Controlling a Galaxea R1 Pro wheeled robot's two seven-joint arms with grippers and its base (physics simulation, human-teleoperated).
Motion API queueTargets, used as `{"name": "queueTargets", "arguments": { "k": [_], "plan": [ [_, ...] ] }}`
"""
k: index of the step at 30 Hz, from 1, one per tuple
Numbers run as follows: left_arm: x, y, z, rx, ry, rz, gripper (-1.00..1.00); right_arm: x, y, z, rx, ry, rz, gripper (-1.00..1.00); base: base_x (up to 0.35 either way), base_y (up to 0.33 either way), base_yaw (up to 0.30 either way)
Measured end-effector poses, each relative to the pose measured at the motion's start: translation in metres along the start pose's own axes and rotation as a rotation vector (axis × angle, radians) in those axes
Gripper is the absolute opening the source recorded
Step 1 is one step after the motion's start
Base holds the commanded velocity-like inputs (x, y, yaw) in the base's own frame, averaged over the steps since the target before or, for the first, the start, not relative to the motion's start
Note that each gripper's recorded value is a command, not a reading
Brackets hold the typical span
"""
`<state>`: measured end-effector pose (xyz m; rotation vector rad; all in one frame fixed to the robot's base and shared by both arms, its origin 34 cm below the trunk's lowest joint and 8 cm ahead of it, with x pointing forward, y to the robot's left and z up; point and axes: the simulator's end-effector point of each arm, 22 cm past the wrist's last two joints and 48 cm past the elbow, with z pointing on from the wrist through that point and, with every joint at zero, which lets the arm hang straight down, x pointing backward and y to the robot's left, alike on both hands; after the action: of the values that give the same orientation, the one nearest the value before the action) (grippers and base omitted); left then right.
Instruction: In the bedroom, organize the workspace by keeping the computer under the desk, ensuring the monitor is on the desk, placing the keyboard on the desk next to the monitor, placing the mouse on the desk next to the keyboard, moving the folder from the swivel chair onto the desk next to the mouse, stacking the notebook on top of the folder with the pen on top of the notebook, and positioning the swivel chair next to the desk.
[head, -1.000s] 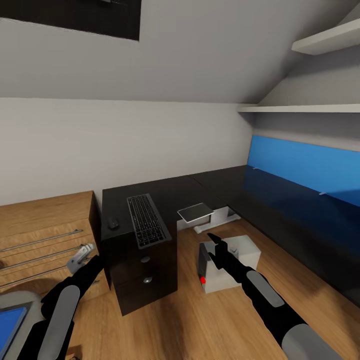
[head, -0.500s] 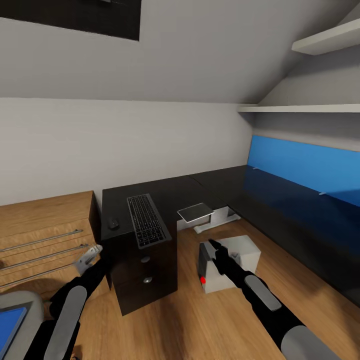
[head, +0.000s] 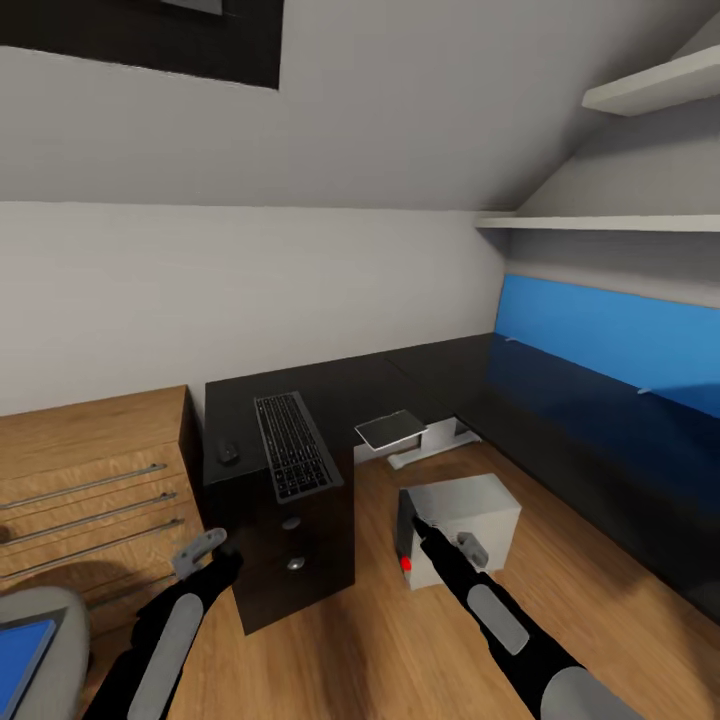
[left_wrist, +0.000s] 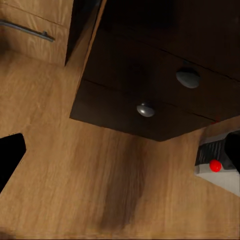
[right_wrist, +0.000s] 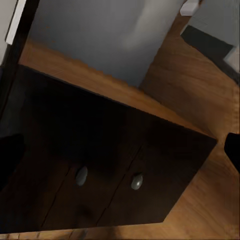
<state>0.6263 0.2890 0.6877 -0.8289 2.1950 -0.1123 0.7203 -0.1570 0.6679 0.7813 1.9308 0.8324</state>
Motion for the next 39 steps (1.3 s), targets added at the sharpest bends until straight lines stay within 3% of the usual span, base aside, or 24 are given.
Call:
{"name": "queueTargets", "arguments": {
  "k": [1, 2, 3, 8, 9, 10, 11, 14, 15, 17, 19, 22, 25, 33, 39],
  "plan": [
    [0.004, 0.001, 0.001, -0.007, 0.009, 0.010, 1.00, 0.001, -0.005, -0.001, 0.013, -0.003, -0.028, 1.00, 0.000, 0.000, 0.000],
    [0.017, 0.001, 0.004, -0.018, 0.034, 0.039, 1.00, 0.003, -0.018, -0.003, 0.042, -0.010, -0.101, 1.00, 0.000, 0.000, 0.000],
    [0.026, 0.001, 0.006, -0.024, 0.052, 0.057, 1.00, 0.005, -0.027, -0.006, 0.063, -0.012, -0.141, 1.00, 0.000, 0.000, 0.000],
    [0.059, 0.011, 0.011, -0.066, 0.129, 0.111, 1.00, 0.014, -0.063, -0.020, 0.146, -0.001, -0.207, 1.00, 0.000, 0.000, 0.000],
    [0.074, 0.018, 0.013, -0.086, 0.160, 0.143, 1.00, 0.016, -0.076, -0.024, 0.174, -0.003, -0.223, 1.00, 0.000, 0.000, 0.000],
    [0.105, 0.029, 0.017, -0.122, 0.200, 0.230, 1.00, 0.032, -0.097, -0.033, 0.221, 0.015, -0.266, 1.00, 0.000, 0.000, 0.000],
    [0.129, 0.040, 0.022, -0.151, 0.186, 0.313, 1.00, 0.053, -0.120, -0.045, 0.265, 0.065, -0.354, 1.00, 0.000, 0.000, 0.000],
    [0.139, 0.049, 0.024, -0.170, 0.139, 0.349, 1.00, 0.069, -0.132, -0.056, 0.287, 0.125, -0.455, 1.00, 0.000, 0.000, 0.000],
    [0.150, 0.061, 0.025, -0.189, 0.130, 0.365, 1.00, 0.077, -0.141, -0.063, 0.307, 0.159, -0.519, 1.00, 0.000, 0.000, 0.000],
    [0.171, 0.083, 0.023, -0.224, 0.136, 0.401, 1.00, 0.083, -0.155, -0.074, 0.342, 0.196, -0.606, 1.00, 0.000, 0.000, 0.000],
    [0.188, 0.101, 0.019, -0.246, 0.155, 0.434, 1.00, 0.086, -0.162, -0.083, 0.362, 0.204, -0.655, 1.00, 0.000, 0.000, 0.000],
    [0.213, 0.127, 0.013, -0.249, 0.191, 0.473, 1.00, 0.093, -0.163, -0.092, 0.371, 0.211, -0.688, 1.00, 0.000, 0.000, 0.000],
    [0.227, 0.137, 0.007, -0.207, 0.171, 0.478, 1.00, 0.103, -0.164, -0.101, 0.374, 0.223, -0.696, 1.00, 0.000, 0.000, 0.000],
    [0.228, 0.136, -0.006, -0.163, 0.130, 0.480, 1.00, 0.114, -0.162, -0.122, 0.355, 0.229, -0.740, 1.00, 0.000, 0.000, 0.000],
    [0.226, 0.126, -0.014, -0.126, 0.129, 0.518, 1.00, 0.111, -0.156, -0.131, 0.346, 0.218, -0.758, 1.00, 0.000, 0.000, 0.000]
  ]
}}
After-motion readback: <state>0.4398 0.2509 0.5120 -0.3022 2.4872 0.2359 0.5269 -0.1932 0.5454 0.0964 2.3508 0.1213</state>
